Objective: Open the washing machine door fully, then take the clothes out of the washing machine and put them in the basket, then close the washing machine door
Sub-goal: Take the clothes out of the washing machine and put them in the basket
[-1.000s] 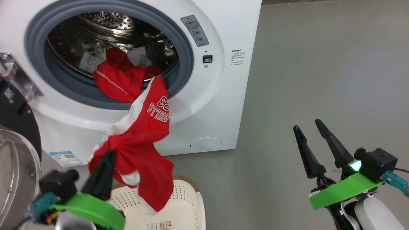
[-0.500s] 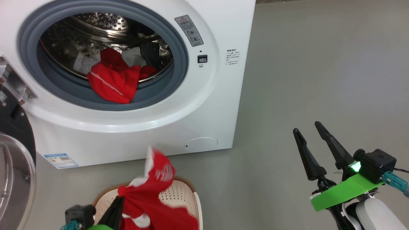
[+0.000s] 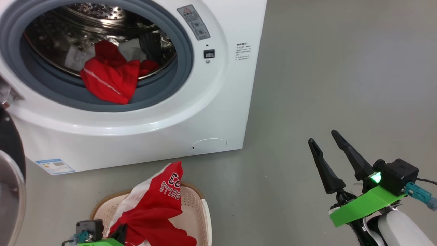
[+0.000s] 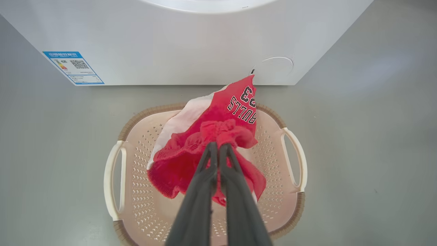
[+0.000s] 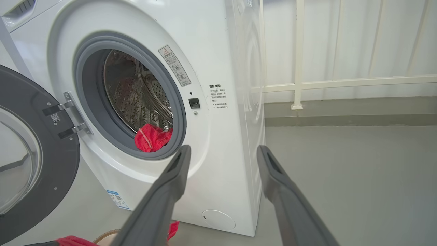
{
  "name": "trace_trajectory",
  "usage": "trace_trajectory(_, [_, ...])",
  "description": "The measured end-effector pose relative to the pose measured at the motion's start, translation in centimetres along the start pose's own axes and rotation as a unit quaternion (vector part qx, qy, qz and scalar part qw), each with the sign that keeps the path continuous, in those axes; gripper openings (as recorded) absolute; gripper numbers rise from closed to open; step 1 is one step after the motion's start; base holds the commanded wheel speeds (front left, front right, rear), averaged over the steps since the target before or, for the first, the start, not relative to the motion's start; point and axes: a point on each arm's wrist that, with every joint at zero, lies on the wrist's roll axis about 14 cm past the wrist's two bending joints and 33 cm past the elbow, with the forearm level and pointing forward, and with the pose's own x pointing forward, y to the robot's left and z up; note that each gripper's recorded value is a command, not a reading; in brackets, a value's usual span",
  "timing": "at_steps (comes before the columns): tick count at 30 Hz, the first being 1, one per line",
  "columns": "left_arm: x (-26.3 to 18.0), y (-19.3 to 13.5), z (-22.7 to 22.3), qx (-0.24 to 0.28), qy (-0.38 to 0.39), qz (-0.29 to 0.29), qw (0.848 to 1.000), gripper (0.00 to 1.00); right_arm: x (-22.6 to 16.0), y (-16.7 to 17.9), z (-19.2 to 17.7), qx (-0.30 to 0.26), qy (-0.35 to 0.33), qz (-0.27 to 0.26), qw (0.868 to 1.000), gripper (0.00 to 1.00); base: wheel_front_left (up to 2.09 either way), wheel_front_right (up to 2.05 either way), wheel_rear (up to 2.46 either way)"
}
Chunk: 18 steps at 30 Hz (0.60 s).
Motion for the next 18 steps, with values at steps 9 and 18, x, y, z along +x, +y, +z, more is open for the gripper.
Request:
trace_trajectory(9, [1.1, -0.1, -2.9, -0.005, 0.056, 0.011, 0.998, 1.00, -0.3, -1.7, 0.2, -0.010, 0.002, -0.020, 1.000, 1.00, 0.00, 0.00, 0.00])
trace_trajectory(18, [0.9, -0.3, -2.0, -0.018, 0.040, 0.009, 0.999, 1.00, -0.2, -1.3, 0.4, -0.009, -0.002, -0.016, 1.000, 1.00, 0.00, 0.00, 0.00])
